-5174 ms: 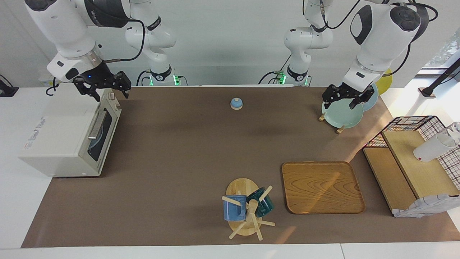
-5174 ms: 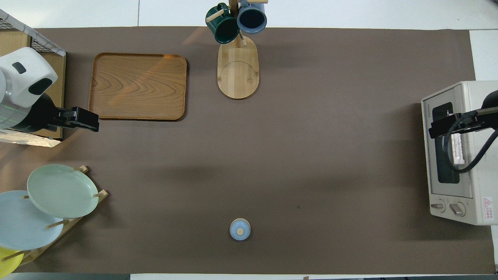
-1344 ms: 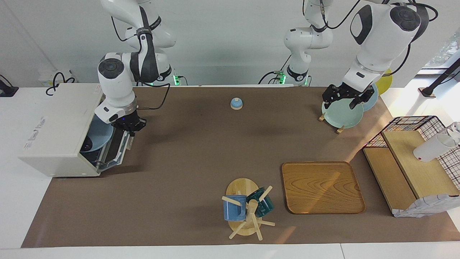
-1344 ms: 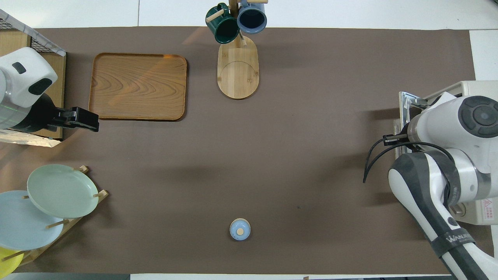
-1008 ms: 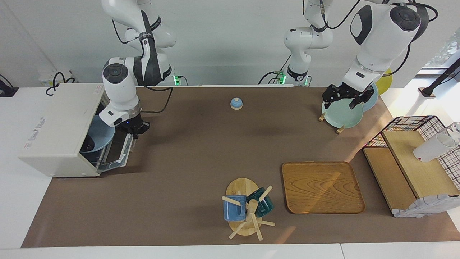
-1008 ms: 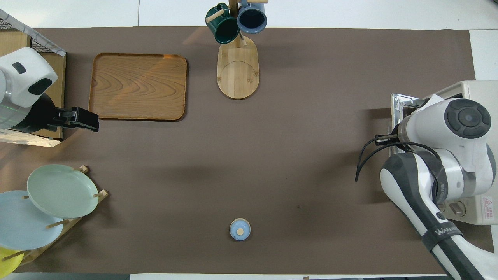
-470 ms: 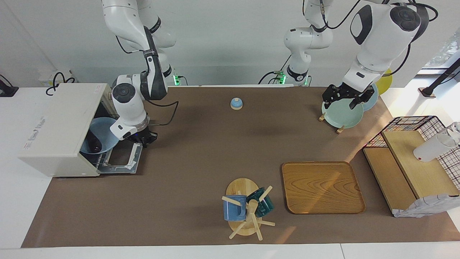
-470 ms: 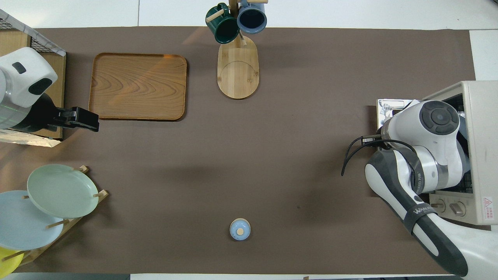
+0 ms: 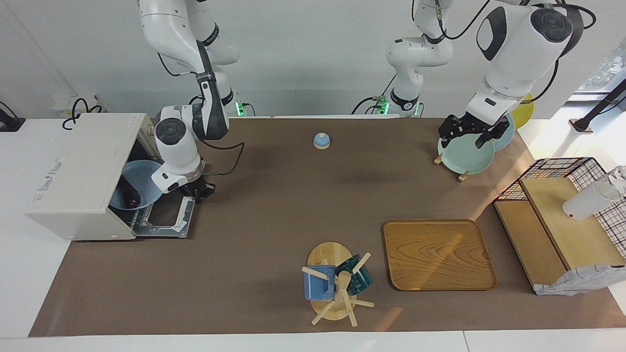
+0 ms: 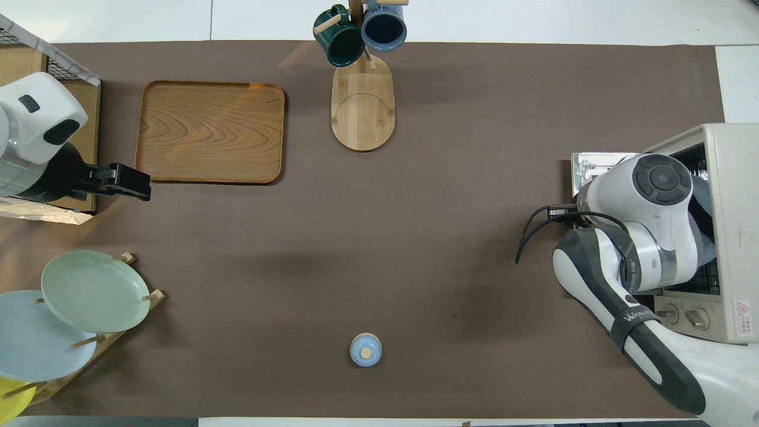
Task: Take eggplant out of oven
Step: 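Reach the right gripper to the oven door and pull it open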
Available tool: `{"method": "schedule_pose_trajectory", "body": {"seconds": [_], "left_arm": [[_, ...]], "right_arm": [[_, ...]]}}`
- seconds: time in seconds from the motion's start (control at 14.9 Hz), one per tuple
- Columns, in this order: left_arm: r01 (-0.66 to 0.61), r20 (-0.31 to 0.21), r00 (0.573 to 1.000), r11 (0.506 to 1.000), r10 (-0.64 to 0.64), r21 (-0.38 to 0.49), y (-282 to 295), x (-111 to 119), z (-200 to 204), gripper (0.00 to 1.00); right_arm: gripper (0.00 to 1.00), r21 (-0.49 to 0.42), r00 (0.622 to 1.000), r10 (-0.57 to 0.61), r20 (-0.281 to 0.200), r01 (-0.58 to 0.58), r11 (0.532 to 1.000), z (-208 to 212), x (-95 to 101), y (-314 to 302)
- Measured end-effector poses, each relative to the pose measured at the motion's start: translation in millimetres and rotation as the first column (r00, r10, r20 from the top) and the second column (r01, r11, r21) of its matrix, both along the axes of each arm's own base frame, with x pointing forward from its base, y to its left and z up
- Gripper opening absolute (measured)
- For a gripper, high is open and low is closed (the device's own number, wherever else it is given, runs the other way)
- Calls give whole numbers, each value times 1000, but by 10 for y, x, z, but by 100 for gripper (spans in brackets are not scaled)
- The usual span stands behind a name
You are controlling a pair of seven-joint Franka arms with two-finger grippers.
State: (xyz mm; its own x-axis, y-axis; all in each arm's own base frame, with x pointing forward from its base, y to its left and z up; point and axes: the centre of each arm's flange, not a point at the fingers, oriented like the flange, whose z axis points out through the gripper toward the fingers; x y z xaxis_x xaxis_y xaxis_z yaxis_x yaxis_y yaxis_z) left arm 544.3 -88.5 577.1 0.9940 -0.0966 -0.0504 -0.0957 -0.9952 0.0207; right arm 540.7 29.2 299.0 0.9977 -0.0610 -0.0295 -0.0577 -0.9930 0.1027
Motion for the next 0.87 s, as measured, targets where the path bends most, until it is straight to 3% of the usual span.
{"method": "schedule_pose_trajectory", "body": {"seconds": [0.34, 0.4, 0.6, 0.74, 0.81, 0.87], "left_arm": [[0, 0, 1000, 1000, 0, 0, 0, 0, 0, 100], [0, 0, 1000, 1000, 0, 0, 0, 0, 0, 100], [0, 0, 1000, 1000, 0, 0, 0, 0, 0, 100], [0, 0, 1000, 1000, 0, 0, 0, 0, 0, 100], [0, 0, 1000, 1000, 0, 0, 0, 0, 0, 100], [0, 0, 1000, 1000, 0, 0, 0, 0, 0, 100]], "right_arm": [[1, 44, 999, -38, 4, 37, 998, 159, 32, 535], [7, 40, 999, -39, -10, 40, 998, 263, 63, 578], [38, 18, 999, -36, -22, 36, 999, 595, 162, 534], [58, -53, 999, 31, -28, -32, 998, 722, 168, 441], [65, -89, 998, 54, -36, -57, 994, 759, 156, 379], [65, -113, 997, 59, -49, -64, 991, 788, 139, 303]]}}
